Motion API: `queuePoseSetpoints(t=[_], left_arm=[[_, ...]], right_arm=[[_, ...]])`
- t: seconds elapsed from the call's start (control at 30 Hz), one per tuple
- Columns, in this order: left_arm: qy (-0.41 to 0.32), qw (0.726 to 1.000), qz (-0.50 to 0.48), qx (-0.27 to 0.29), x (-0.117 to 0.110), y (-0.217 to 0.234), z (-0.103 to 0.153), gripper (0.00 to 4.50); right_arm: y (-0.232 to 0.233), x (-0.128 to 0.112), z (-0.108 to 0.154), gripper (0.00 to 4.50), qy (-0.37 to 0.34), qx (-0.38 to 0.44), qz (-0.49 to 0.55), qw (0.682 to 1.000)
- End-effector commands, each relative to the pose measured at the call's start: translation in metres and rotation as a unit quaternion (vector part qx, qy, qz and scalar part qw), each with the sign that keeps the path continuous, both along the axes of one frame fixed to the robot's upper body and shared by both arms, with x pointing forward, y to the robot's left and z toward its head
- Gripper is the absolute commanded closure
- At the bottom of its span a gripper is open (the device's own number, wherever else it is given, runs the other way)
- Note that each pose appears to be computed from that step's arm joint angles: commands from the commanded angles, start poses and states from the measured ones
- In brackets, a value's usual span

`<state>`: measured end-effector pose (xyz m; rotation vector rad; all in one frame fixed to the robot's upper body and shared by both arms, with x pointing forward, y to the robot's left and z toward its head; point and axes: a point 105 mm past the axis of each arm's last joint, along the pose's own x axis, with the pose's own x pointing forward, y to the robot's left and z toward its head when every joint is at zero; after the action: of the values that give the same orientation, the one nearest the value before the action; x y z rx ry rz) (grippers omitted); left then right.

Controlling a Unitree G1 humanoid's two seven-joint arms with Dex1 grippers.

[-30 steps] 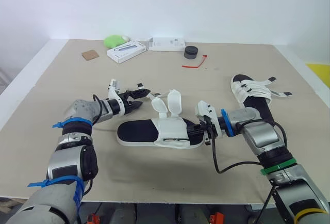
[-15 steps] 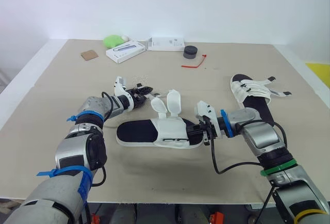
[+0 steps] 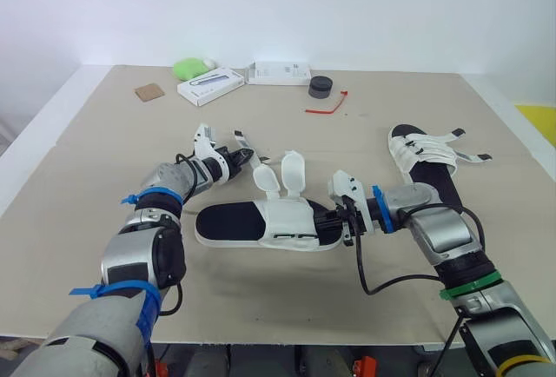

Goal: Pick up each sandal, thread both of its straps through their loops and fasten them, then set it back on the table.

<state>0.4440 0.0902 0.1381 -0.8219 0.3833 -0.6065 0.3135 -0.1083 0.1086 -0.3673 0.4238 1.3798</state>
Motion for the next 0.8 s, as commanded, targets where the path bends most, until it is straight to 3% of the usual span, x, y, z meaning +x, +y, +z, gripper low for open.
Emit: queuePoseSetpoints(t=[0.03, 0.17, 0.27, 0.33, 0.4, 0.47, 0.53, 0.7, 0.8], left_arm=[[-0.193, 0.981, -0.022, -0.011, -0.012, 0.000, 0.065, 4.42], [-0.350, 0.933, -0.080, -0.009, -0.058, -0.008, 0.100, 4.42], [-0.423, 0.897, -0.130, 0.017, -0.089, -0.015, 0.106, 4.42], [-0.514, 0.831, -0.191, 0.093, -0.120, -0.021, 0.099, 4.42], [-0.597, 0.738, -0.267, 0.168, -0.151, -0.028, 0.082, 4.42], [-0.639, 0.672, -0.313, 0.203, -0.167, -0.030, 0.068, 4.42], [-0.661, 0.634, -0.333, 0.221, -0.172, -0.030, 0.059, 4.42], [-0.733, 0.494, -0.380, 0.273, -0.185, -0.026, 0.040, 4.42], [-0.747, 0.471, -0.381, 0.274, -0.186, -0.026, 0.040, 4.42]], right_arm=[[-0.003, -0.011, -0.034, 4.50, 0.056, -0.036, -0.011, 0.998], [-0.004, -0.013, -0.035, 4.50, 0.060, -0.034, -0.012, 0.998], [-0.004, -0.014, -0.036, 4.50, 0.061, -0.035, -0.012, 0.997], [-0.003, -0.014, -0.036, 4.50, 0.063, -0.033, -0.012, 0.997], [-0.002, -0.014, -0.036, 4.50, 0.064, -0.031, -0.011, 0.997], [-0.002, -0.015, -0.036, 4.50, 0.065, -0.032, -0.010, 0.997], [-0.002, -0.015, -0.037, 4.50, 0.065, -0.033, -0.010, 0.997], [-0.003, -0.014, -0.037, 4.50, 0.066, -0.034, -0.009, 0.997], [-0.002, -0.014, -0.037, 4.50, 0.066, -0.034, -0.009, 0.997]])
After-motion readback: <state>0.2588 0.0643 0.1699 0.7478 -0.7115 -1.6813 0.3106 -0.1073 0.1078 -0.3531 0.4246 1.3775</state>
